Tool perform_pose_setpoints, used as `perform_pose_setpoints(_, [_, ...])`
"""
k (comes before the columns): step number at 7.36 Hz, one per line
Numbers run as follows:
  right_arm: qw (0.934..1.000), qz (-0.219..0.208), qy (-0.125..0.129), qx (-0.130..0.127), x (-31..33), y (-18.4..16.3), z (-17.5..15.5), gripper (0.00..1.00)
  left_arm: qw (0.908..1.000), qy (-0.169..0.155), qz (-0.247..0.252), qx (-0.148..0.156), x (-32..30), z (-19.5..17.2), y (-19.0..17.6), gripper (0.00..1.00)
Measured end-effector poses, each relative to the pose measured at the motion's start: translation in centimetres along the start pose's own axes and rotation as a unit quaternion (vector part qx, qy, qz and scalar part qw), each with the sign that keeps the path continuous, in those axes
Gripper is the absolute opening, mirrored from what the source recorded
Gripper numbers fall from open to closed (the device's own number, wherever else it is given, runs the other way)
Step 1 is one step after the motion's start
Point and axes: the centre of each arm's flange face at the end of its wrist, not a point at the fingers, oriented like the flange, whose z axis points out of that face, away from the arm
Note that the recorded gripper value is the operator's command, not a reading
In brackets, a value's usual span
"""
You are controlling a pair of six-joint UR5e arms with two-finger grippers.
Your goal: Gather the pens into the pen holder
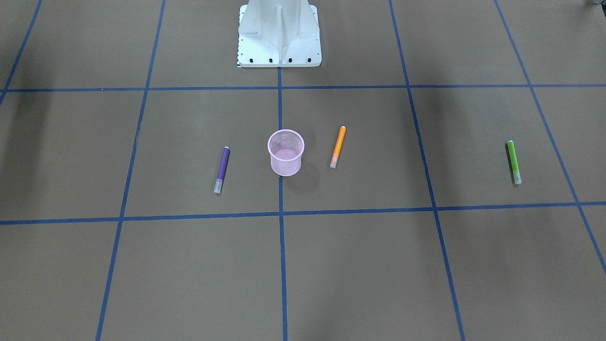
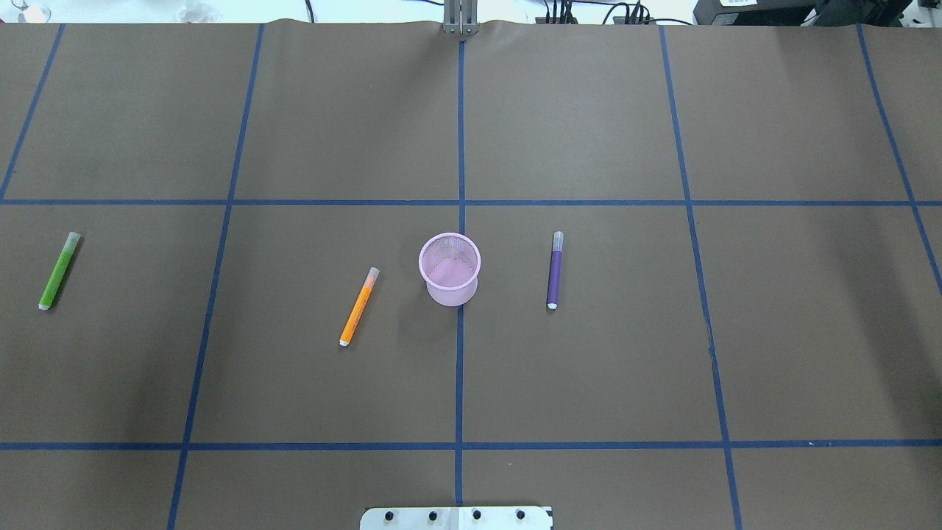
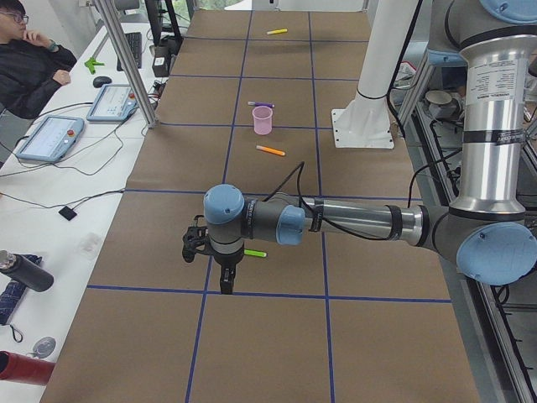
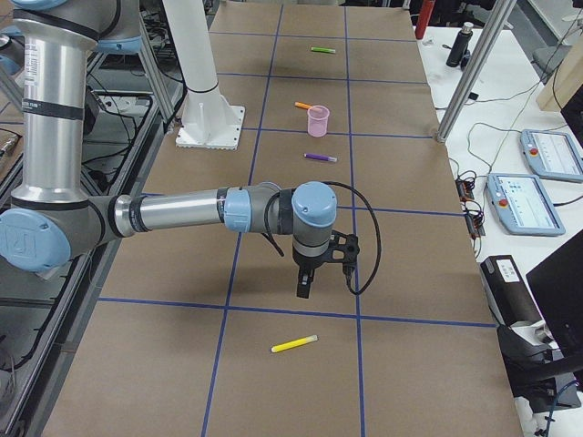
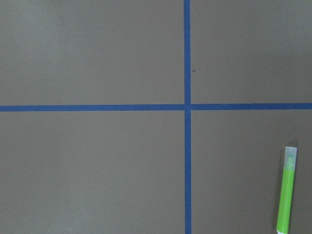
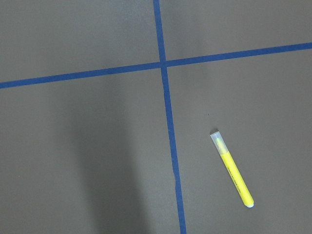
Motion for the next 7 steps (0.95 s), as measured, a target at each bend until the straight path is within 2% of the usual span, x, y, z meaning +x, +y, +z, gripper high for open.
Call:
perform_pose_setpoints(4, [1.0,0.0,0.0,-0.001,0.1,0.0,0.2,1.0,1.0,0.007,-0.001,-0.002,0.1,0.0,-0.1,1.0])
perform_pose_setpoints(7, [1.0,-0.003,0.0,0.002,0.1,0.0,0.1,1.0,0.9993,0.03,0.018,0.015,1.9,-1.3,-1.3,1.0])
